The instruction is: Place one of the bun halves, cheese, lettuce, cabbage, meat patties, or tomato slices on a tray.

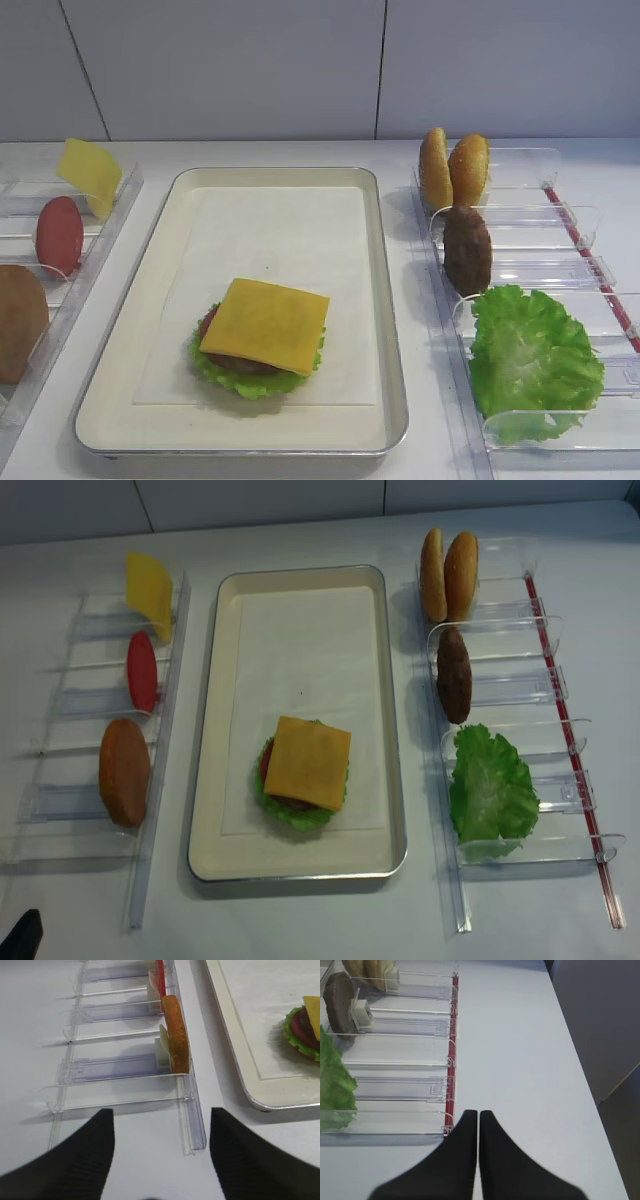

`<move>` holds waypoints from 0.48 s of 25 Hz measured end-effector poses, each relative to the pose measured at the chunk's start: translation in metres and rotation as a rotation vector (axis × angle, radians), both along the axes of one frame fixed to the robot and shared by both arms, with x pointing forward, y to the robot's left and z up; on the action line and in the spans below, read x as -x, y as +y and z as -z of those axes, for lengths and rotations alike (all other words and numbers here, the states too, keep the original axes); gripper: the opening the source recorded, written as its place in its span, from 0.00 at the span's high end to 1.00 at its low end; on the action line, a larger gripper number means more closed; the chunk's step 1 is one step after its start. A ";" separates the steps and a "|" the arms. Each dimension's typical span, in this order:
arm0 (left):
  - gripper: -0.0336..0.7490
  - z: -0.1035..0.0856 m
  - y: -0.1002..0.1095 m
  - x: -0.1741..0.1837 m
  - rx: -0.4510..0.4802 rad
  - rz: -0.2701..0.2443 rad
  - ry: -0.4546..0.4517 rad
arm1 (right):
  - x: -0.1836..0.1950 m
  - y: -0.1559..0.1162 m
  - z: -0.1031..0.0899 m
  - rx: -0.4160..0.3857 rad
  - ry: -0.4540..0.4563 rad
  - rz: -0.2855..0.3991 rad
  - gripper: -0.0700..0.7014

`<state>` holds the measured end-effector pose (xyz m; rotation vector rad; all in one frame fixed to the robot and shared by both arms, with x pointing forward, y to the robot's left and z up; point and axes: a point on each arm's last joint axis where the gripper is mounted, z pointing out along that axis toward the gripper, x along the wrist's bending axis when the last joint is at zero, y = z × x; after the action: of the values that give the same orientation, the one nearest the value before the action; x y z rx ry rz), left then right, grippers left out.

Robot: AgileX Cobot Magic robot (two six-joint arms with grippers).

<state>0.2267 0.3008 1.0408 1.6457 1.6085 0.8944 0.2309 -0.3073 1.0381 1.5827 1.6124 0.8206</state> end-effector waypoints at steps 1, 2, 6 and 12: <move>0.47 0.000 0.000 0.000 0.000 0.000 0.000 | 0.000 0.000 0.000 0.000 0.000 0.000 0.37; 0.47 0.000 0.000 0.000 0.000 0.000 0.000 | 0.000 0.000 0.000 0.000 0.000 0.000 0.37; 0.47 0.000 0.000 0.000 0.000 0.000 0.000 | 0.000 0.000 0.000 0.000 0.000 0.000 0.37; 0.47 0.000 0.000 0.000 0.000 0.000 0.000 | 0.000 0.000 0.000 0.000 0.000 0.000 0.37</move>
<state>0.2267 0.3008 1.0408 1.6457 1.6085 0.8944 0.2309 -0.3073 1.0381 1.5827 1.6124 0.8206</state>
